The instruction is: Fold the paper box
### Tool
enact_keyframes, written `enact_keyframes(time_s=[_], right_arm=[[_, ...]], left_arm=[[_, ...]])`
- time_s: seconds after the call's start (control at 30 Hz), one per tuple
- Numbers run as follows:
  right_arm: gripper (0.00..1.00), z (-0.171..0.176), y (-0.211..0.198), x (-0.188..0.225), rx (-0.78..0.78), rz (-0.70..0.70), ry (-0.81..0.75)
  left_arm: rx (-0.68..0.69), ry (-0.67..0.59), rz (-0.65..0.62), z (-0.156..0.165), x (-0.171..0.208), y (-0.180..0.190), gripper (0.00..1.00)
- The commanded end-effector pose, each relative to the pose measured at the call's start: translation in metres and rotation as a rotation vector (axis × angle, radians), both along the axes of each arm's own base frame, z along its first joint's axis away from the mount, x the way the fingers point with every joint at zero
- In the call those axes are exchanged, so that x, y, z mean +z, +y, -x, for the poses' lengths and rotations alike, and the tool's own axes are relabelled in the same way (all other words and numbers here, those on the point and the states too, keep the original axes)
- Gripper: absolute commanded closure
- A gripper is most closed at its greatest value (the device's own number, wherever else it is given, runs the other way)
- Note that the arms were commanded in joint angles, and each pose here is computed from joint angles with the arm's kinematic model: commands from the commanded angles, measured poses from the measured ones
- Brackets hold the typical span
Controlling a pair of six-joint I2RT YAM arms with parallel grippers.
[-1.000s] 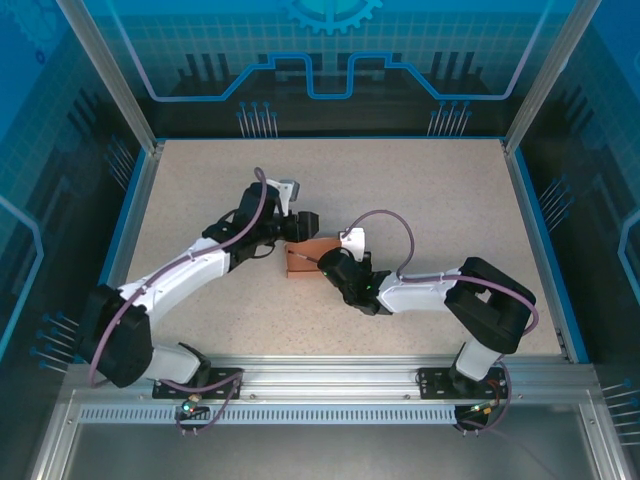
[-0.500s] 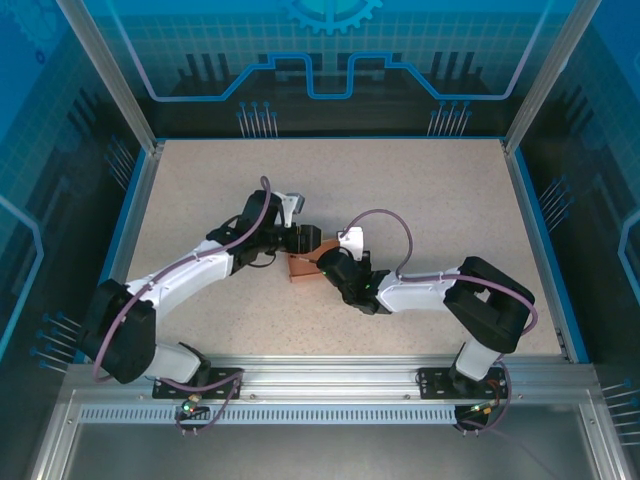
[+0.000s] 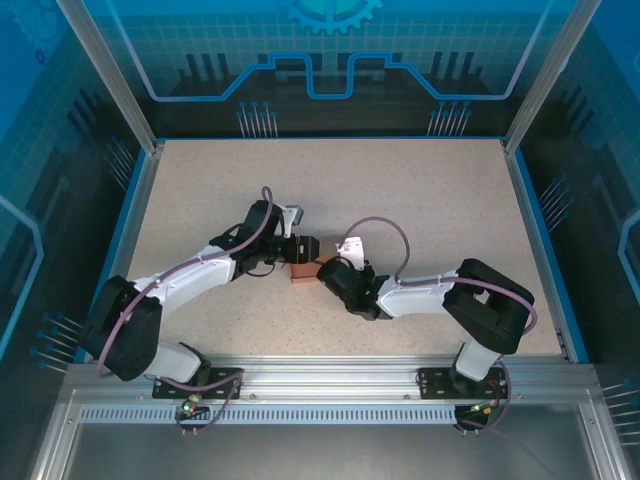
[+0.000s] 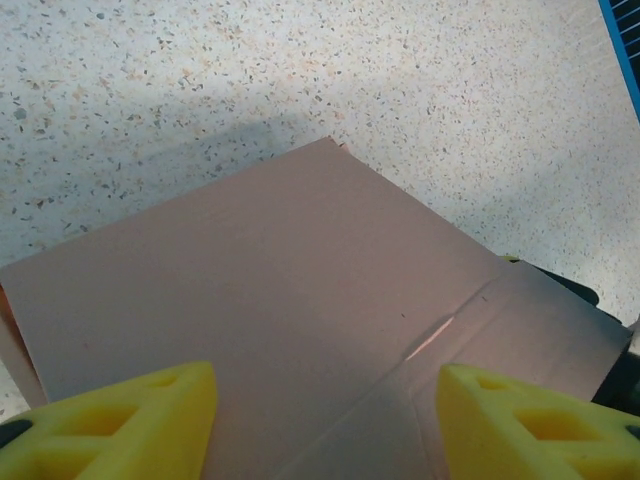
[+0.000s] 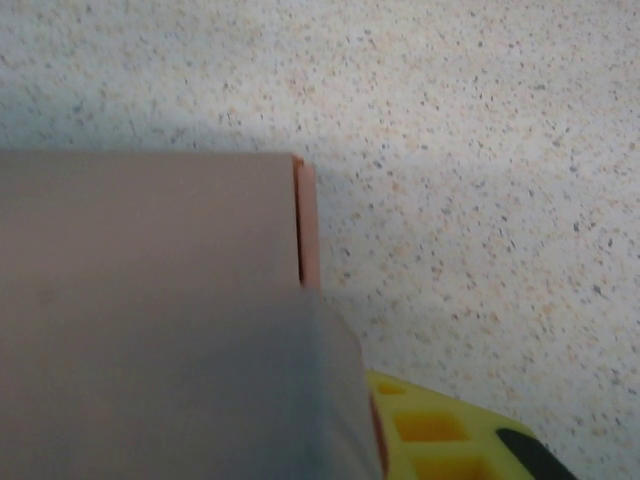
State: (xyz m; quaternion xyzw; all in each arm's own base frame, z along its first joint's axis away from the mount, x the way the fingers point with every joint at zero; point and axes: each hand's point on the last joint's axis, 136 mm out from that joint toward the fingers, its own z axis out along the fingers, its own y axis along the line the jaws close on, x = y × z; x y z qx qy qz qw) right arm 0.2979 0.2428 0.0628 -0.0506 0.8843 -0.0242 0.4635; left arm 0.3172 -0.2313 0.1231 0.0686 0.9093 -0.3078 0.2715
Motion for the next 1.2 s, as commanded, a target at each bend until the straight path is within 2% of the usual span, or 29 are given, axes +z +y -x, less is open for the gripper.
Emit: enact_keyframes(time_s=[0.0, 0.27, 0.43, 0.67, 1.0, 1.17], right_arm=[[0.74, 0.015, -0.008, 0.004, 0.016, 0.043, 0.015], [0.64, 0.035, -0.007, 0.027, 0.131, 0.046, 0.053], [0.57, 0.043, -0.006, 0.055, 0.205, -0.011, 0.023], [0.51, 0.032, -0.003, 0.082, 0.266, -0.108, 0.034], [0.47, -0.016, 0.002, 0.061, 0.307, -0.267, 0.232], [0.47, -0.03, 0.01, 0.038, 0.311, -0.27, 0.309]], left_arm=[[-0.01, 0.025, 0.019, 0.003, -0.007, -0.002, 0.38], [0.001, 0.033, 0.021, 0.002, -0.014, -0.004, 0.39], [0.009, 0.034, 0.023, 0.002, -0.017, -0.004, 0.39], [0.012, 0.032, 0.027, 0.003, -0.02, -0.004, 0.39], [0.015, 0.037, 0.025, 0.005, -0.025, -0.003, 0.38], [0.012, 0.042, 0.021, 0.006, -0.028, -0.004, 0.38]])
